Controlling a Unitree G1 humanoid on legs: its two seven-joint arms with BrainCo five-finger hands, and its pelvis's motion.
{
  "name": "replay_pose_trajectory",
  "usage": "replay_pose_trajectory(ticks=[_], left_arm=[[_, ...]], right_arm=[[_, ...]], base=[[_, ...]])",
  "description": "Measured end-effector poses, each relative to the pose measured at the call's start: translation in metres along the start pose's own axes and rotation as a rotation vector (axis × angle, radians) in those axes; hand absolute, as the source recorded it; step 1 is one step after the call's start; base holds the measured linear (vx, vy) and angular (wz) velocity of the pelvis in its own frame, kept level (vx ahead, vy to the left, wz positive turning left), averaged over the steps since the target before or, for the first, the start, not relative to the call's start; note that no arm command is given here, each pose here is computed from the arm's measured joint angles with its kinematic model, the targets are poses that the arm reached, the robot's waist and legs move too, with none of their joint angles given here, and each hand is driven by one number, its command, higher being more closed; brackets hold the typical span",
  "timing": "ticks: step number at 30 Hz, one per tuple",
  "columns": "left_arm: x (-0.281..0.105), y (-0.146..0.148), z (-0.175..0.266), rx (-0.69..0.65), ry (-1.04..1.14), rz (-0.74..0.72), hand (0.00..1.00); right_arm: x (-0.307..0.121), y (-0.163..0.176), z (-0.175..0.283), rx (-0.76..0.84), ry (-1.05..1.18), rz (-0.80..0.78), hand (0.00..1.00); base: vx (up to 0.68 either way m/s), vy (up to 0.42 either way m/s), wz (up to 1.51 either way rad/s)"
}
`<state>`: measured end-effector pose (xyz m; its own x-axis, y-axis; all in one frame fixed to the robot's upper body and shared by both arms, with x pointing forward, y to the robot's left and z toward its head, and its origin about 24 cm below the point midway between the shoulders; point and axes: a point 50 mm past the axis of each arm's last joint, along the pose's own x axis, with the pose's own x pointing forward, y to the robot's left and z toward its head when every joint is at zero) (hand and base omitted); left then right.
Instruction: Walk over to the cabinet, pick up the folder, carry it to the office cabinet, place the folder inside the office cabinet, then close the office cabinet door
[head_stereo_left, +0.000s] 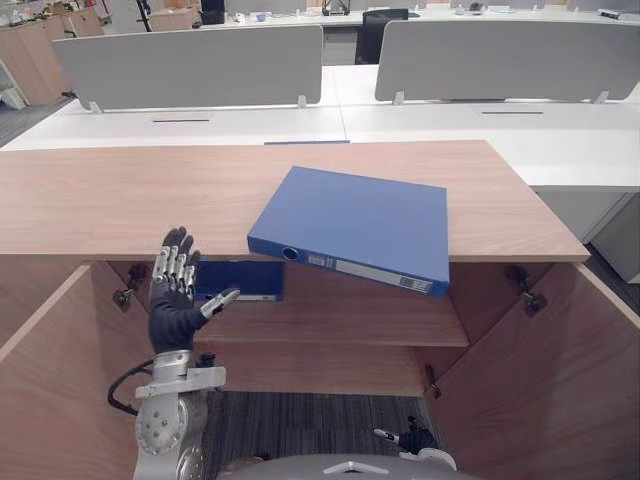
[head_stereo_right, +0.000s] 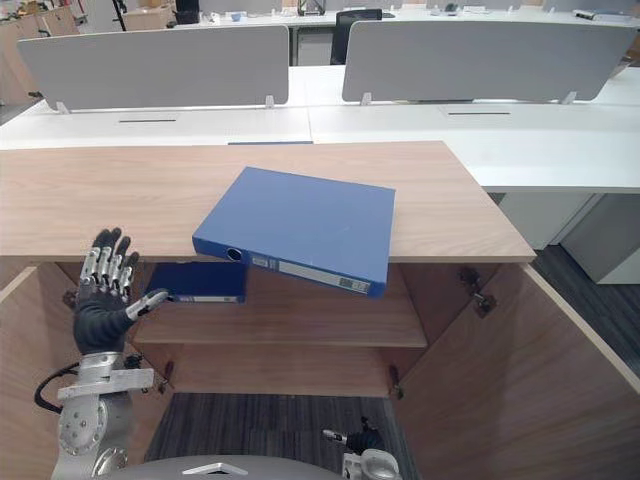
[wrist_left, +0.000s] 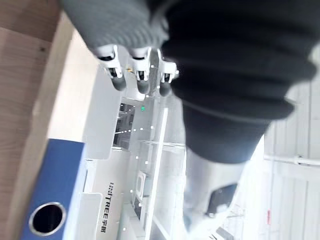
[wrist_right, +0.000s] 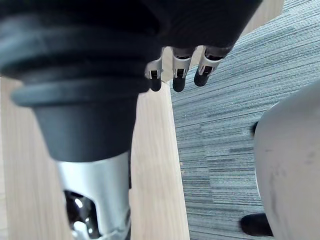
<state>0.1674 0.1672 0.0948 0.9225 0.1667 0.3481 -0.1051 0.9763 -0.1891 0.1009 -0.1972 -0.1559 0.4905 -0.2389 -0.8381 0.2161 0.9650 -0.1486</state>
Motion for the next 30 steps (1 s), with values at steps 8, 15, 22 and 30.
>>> replay_pose_trajectory(ticks=[8, 15, 22, 30], left_arm=[[0.017, -0.042, 0.010, 0.312, -0.179, -0.266, 0.00], [0.029, -0.079, 0.018, 0.565, -0.422, -0.456, 0.00], [0.032, -0.104, 0.001, 0.754, -0.510, -0.570, 0.00], [0.040, -0.099, -0.026, 0.983, -0.480, -0.609, 0.00]], right_arm=[[0.002, 0.003, 0.005, -0.118, -0.021, 0.036, 0.00], [0.004, -0.001, 0.010, -0.154, -0.048, 0.036, 0.00], [0.004, -0.001, 0.012, -0.154, -0.053, 0.035, 0.00], [0.006, 0.000, 0.019, -0.150, -0.067, 0.038, 0.00]], base=[[-0.02, -0.003, -0.05], [0.00, 0.004, -0.14], [-0.02, -0.007, -0.09], [0.00, -0.001, 0.00]])
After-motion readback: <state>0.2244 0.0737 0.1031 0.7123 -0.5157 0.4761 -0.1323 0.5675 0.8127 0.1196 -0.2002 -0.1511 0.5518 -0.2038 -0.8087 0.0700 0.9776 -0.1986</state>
